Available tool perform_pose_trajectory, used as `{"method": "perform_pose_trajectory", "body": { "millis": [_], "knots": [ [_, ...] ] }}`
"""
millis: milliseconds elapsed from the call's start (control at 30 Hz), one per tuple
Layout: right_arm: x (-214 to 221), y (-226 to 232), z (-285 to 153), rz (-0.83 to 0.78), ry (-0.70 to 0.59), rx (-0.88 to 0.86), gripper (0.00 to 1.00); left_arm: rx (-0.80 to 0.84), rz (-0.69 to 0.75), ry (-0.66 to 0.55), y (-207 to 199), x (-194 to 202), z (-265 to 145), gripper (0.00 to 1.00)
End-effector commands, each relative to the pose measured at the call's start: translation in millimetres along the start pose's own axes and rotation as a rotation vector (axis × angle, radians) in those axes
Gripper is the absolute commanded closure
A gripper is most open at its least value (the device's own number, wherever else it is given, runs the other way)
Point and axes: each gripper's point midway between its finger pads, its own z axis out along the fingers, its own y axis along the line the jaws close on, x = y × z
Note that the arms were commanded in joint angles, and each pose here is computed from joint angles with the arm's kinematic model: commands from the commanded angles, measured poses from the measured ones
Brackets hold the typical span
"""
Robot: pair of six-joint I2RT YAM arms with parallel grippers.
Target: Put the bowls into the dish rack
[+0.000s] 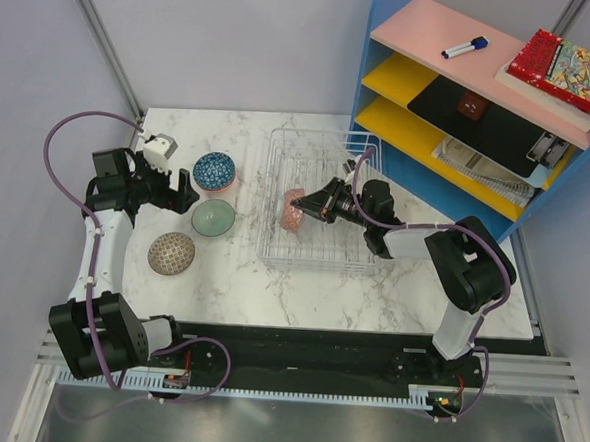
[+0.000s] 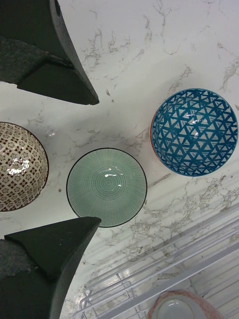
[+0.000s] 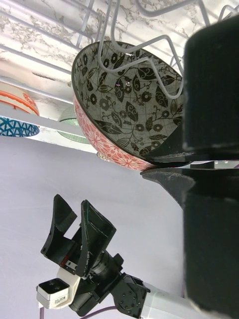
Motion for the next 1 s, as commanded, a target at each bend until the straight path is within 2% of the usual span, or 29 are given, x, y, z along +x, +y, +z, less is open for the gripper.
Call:
{"method": "perform_pose_trajectory", "body": {
  "millis": [0,467,533,567,633,667,767,967],
  "knots": [
    [16.3,-97.8,-11.8,0.060,0.005,0.330,1.00,0.001,0.060,-0.041,0.7,-13.3,-4.8,0.00],
    [18.1,-121.9,-18.1,0.059,0.011,0.440,1.00,0.005,0.058,-0.051,0.3,-17.9,-6.1,0.00],
    [16.1,-117.3,-16.1,0.050,0.016,0.431,0.93,0.007,0.060,-0.051,-0.5,-18.1,-6.8,0.00],
    [15.3,-115.7,-15.5,0.036,0.021,0.428,0.79,0.010,0.060,-0.051,-1.3,-17.7,-6.4,0.00],
    [11.5,-107.9,-12.7,0.022,0.024,0.407,0.66,0.011,0.059,-0.049,-1.8,-16.5,-6.4,0.00],
    [11.0,-105.6,-12.2,0.017,0.027,0.401,0.55,0.009,0.061,-0.050,-1.4,-16.7,-6.9,0.00],
    [3.8,-93.3,-9.7,-0.027,0.026,0.377,0.40,0.009,0.062,-0.041,-1.7,-12.8,-5.7,0.00],
    [-19.7,-72.8,-12.6,-0.098,0.005,0.364,0.34,0.006,0.059,-0.031,-1.0,-7.8,-4.8,0.00]
  ]
}}
